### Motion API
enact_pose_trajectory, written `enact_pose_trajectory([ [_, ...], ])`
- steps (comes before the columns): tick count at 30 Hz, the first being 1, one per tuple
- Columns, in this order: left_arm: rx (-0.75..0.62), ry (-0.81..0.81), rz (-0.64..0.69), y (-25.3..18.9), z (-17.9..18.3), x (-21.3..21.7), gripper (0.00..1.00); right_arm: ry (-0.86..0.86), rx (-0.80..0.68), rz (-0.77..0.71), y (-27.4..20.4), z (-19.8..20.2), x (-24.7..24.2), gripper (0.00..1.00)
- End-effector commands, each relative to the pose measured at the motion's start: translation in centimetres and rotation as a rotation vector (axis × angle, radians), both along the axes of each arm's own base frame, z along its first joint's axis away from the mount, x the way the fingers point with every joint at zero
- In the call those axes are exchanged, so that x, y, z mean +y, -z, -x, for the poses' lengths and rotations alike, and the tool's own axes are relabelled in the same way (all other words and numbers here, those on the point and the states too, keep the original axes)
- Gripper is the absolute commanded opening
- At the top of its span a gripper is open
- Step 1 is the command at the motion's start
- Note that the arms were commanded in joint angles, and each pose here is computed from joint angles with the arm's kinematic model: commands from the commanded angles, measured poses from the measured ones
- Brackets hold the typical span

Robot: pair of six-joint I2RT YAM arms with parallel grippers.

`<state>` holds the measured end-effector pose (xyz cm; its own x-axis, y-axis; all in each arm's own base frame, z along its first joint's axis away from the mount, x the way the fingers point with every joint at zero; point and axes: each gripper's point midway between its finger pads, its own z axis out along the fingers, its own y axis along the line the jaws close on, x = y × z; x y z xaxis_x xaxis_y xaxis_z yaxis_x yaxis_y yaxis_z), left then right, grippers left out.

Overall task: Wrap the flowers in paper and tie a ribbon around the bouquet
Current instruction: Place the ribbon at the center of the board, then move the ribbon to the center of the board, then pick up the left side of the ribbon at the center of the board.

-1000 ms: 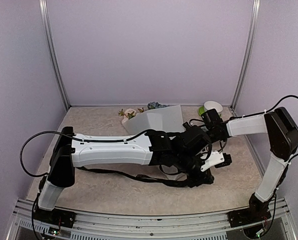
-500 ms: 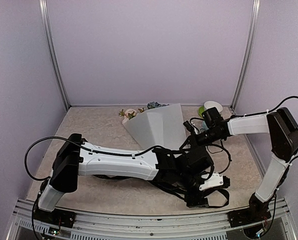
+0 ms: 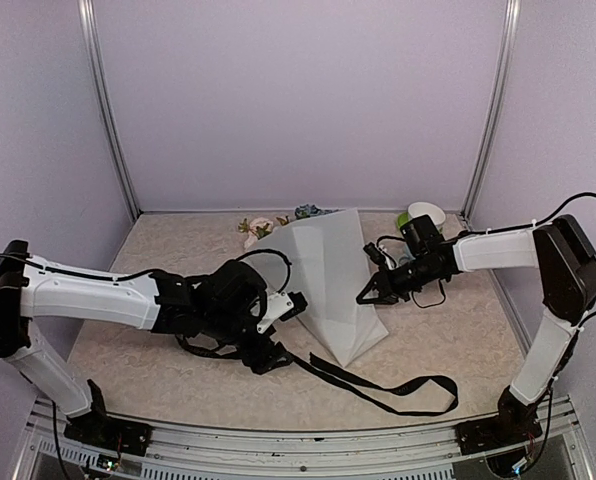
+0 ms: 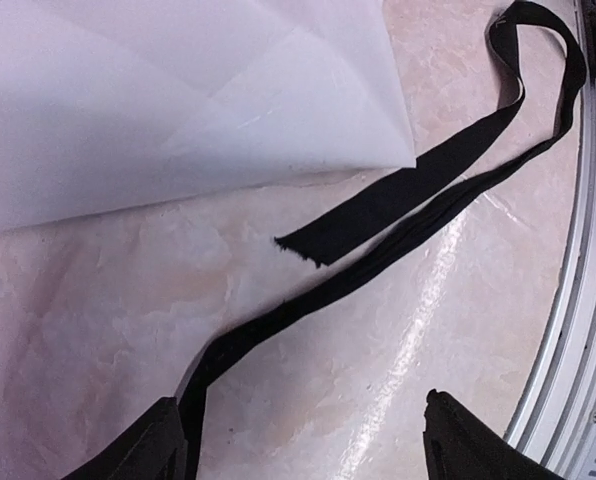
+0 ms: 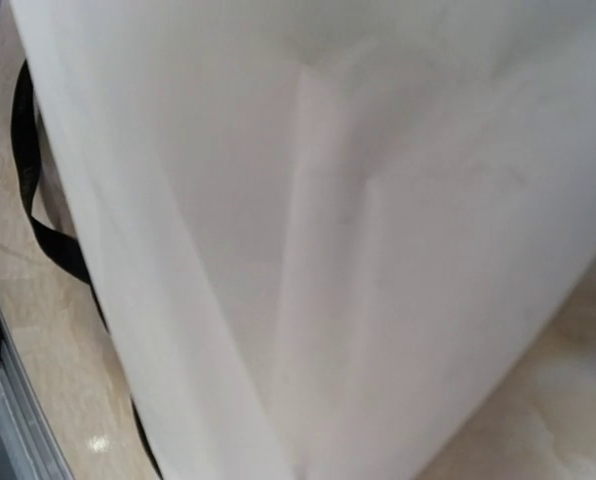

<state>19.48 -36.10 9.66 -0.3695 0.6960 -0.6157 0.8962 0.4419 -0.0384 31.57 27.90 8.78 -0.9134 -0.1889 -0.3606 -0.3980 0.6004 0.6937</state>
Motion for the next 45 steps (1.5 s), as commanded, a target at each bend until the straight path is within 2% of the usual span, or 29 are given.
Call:
enact_pose_trajectory([
  [1,-0.021,-0.191,-0.02,2.4,-2.5,3.5,0.81,-0.017,-0.059,-0.037,-2.3,-0.5,1.0,0.0],
  [3,-0.005,-0.252,-0.087,4.4,-3.8,5.1,0.82,-0.017,-0.06,-0.036,-2.3,-0.5,1.1,0.0],
  [6,0.026,-0.257,-0.17,6.9,-4.4,5.5,0.82,-0.016,-0.061,-0.033,-2.3,-0.5,1.0,0.0],
  [9,0.059,-0.243,-0.212,8.8,-4.5,5.0,0.77,-0.015,-0.059,-0.038,-2.4,-0.4,1.1,0.0],
  [10,0.072,-0.234,-0.212,9.2,-4.4,4.7,0.72,-0.014,-0.059,-0.041,-2.5,-0.4,1.2,0.0],
  [12,0.086,-0.229,-0.202,9.6,-4.3,4.4,0.56,-0.016,-0.058,-0.047,-2.7,-0.3,1.4,0.0],
  [17,0.127,-0.265,-0.19,10.7,-5.2,4.6,0.08,-0.035,-0.039,-0.074,-3.4,0.6,2.5,0.0],
  [18,0.127,-0.29,-0.205,11.0,-5.6,5.0,0.01,-0.041,-0.033,-0.079,-3.6,0.8,2.8,0.0],
  [19,0.126,-0.322,-0.22,11.4,-6.3,5.6,0.0,-0.05,-0.037,-0.086,-3.8,1.0,3.2,0.0],
  [24,0.157,-0.48,-0.214,12.1,-9.6,7.3,0.0,-0.06,-0.008,-0.139,-5.3,2.3,5.3,0.0],
  [30,0.188,-0.569,-0.078,10.8,-11.3,6.1,0.0,-0.022,0.058,-0.185,-4.1,4.3,6.5,0.0],
  [31,0.191,-0.585,-0.058,10.6,-11.5,5.9,0.05,-0.012,0.067,-0.196,-4.2,4.5,6.5,0.0],
  [34,0.208,-0.58,-0.009,10.0,-11.6,4.7,0.31,-0.008,0.069,-0.203,-4.3,5.2,7.0,0.0],
  [36,0.204,-0.569,0.046,8.2,-11.5,4.0,0.45,-0.018,0.082,-0.189,-3.7,5.9,7.4,0.0],
  [41,0.111,-0.616,0.114,2.8,-12.2,5.2,0.64,-0.006,0.135,-0.157,-1.1,7.4,6.8,0.0],
  [45,0.089,-0.717,0.063,1.2,-12.7,8.0,0.65,0.0,0.144,-0.144,-0.3,7.8,6.7,0.0],
])
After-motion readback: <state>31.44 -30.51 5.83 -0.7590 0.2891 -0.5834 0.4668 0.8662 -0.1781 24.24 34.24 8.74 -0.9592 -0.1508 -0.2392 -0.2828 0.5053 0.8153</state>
